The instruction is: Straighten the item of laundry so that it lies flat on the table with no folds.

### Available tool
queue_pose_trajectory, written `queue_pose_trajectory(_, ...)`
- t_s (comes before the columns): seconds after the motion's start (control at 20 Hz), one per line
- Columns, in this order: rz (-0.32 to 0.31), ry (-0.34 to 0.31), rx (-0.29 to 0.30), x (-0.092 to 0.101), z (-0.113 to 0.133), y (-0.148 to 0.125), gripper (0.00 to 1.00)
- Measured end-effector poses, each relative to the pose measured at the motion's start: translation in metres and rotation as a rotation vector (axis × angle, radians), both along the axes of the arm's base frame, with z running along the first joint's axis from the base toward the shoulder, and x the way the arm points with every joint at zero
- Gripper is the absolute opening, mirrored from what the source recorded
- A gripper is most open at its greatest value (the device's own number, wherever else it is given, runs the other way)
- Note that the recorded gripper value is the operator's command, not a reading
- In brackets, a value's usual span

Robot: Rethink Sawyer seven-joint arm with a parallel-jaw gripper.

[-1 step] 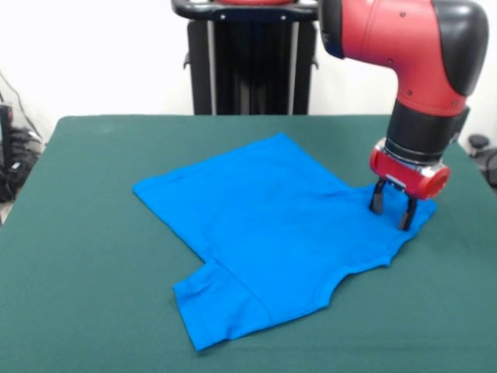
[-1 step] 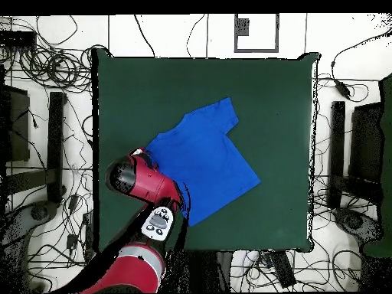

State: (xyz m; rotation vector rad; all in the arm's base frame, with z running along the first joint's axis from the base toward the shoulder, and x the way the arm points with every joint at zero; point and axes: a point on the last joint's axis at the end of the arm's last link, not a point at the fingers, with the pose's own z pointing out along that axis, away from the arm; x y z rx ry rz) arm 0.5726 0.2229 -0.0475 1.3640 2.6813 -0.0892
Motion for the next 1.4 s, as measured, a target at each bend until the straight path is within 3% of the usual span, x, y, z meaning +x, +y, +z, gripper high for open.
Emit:
queue_pose_trajectory(0.35, 0.003, -0.004, 0.007, 0.002, 0.007, 0.004, 1.00)
queue_pose_trajectory(1.05, 0.007, -0.095, 0.053, 0.014, 0.089, 0.023, 1.00)
queue_pose_trajectory(1.4, -0.025, -0.087, 0.081, 0.011, 0.100, 0.014, 1.00)
